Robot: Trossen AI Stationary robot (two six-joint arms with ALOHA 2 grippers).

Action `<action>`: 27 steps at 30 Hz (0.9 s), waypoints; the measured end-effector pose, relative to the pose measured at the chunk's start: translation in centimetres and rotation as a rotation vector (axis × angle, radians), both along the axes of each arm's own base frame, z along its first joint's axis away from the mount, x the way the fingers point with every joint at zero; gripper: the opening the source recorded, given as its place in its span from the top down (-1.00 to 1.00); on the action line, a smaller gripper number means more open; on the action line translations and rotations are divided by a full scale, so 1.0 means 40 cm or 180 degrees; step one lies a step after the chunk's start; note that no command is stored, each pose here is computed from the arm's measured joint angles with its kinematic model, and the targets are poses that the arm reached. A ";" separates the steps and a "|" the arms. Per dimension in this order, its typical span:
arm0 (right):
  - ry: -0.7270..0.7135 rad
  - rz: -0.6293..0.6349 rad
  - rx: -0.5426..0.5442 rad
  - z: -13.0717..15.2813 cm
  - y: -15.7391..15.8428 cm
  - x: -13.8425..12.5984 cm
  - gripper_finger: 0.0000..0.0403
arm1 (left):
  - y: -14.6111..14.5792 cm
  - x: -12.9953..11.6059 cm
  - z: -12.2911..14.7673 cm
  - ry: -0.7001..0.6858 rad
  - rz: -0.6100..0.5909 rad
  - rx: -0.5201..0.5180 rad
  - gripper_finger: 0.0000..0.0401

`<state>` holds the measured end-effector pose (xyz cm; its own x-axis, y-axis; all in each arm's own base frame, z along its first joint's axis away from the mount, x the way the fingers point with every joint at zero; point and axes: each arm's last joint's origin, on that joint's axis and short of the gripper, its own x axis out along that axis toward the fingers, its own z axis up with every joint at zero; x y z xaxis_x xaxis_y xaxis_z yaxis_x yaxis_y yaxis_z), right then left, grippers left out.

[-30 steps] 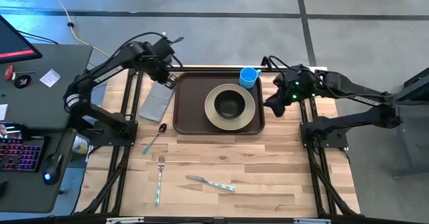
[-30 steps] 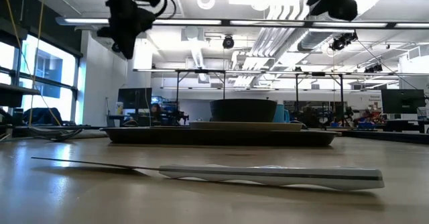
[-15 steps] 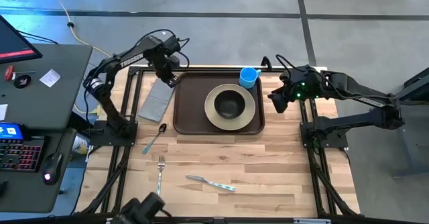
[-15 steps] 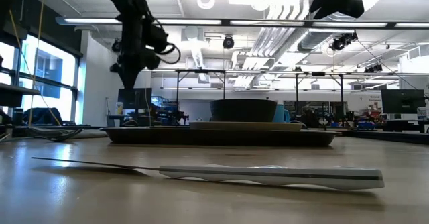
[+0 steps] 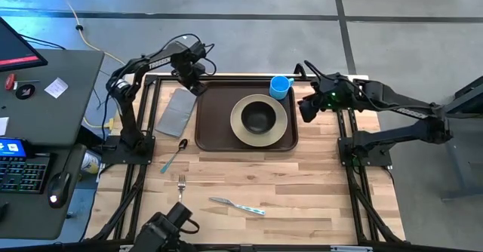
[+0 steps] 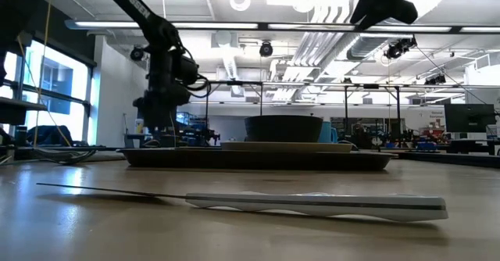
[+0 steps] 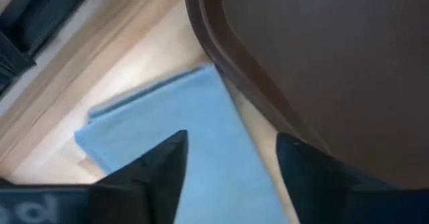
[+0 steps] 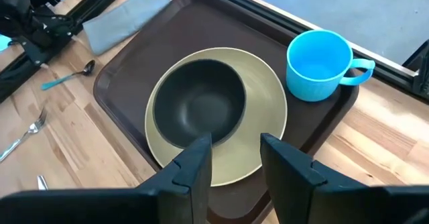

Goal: Set up tray
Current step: Put the gray napkin on the brown tray to the left of the white plate

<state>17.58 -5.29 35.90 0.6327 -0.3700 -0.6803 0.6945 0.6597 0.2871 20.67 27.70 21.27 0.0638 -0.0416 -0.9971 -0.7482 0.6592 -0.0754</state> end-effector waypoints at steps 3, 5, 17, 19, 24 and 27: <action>0.0013 -0.0025 0.0038 -0.004 -0.001 0.006 0.41 | 0.007 0.004 -0.014 0.0041 0.0053 0.0016 -0.47; 0.0011 -0.0029 0.0042 -0.004 -0.001 0.006 0.41 | 0.011 0.005 -0.024 0.0116 0.0053 0.0042 -0.50; -0.0016 -0.0062 0.0098 -0.004 -0.001 0.006 0.41 | 0.030 0.012 -0.051 0.0269 -0.0263 0.0224 -0.17; -0.0018 -0.0064 0.0101 -0.004 -0.001 0.006 0.41 | 0.030 0.013 -0.052 0.0248 -0.0377 0.0218 -0.12; -0.0026 -0.0045 0.0131 -0.004 0.000 0.006 0.41 | 0.030 0.013 -0.081 0.0293 -0.0635 0.0096 -0.03; -0.0032 -0.0050 0.0146 -0.004 0.000 0.006 0.41 | 0.036 0.014 -0.099 0.0383 -0.0660 0.0156 -0.02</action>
<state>17.83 -5.30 35.73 0.6341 -0.3486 -0.6903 0.7015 0.6348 0.3238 21.24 29.15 17.30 -0.0605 0.0073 -0.9981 -0.5981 0.8004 0.0421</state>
